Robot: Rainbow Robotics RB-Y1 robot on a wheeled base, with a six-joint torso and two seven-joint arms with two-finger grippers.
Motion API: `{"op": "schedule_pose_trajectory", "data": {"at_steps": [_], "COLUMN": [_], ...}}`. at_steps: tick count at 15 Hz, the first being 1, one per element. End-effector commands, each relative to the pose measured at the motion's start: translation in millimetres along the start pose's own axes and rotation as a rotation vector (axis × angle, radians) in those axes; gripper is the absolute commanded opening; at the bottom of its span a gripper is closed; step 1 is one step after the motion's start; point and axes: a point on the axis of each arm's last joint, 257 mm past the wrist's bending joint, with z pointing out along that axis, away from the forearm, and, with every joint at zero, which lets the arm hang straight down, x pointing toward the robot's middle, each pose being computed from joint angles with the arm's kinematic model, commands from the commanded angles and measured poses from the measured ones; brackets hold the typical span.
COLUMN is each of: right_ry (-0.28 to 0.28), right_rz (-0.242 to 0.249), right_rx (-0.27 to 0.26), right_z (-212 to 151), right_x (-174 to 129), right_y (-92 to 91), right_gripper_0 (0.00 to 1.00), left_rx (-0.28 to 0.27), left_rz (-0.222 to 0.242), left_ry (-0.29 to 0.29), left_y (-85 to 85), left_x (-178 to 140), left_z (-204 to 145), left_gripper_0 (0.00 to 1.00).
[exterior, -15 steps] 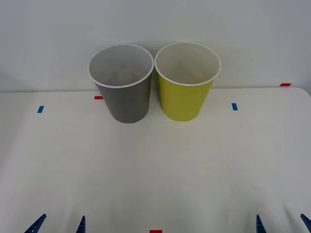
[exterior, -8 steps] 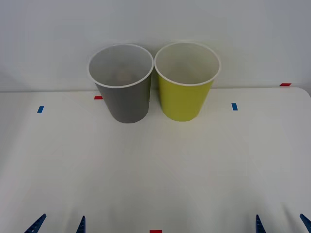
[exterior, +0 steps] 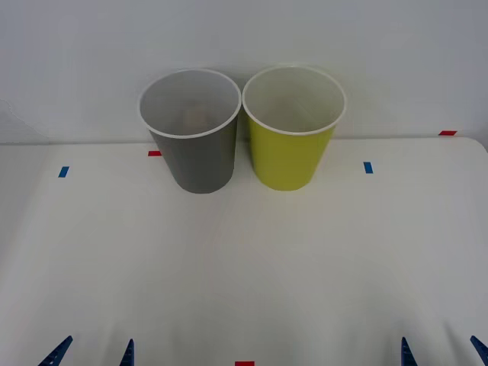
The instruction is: Put cans in the gray bin and PET bottles in the light green bin.
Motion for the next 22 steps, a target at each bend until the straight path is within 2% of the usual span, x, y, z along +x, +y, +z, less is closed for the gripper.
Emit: {"op": "schedule_pose_trajectory", "data": {"at_steps": [1, 22], "right_ry": [0.000, 0.000], "right_rz": [0.000, 0.000], "right_rx": [0.000, 0.000], "right_z": [0.1, 0.1], "right_x": [0.0, 0.0], "right_y": [0.0, 0.0], "right_gripper_0": [1.00, 1.00], "left_rx": [0.000, 0.000], "left_rz": [0.000, 0.000], "left_ry": [0.000, 0.000], "left_y": [0.0, 0.0], "left_x": [0.0, 0.0], "left_z": [0.0, 0.0], "left_gripper_0": [1.00, 1.00]}}
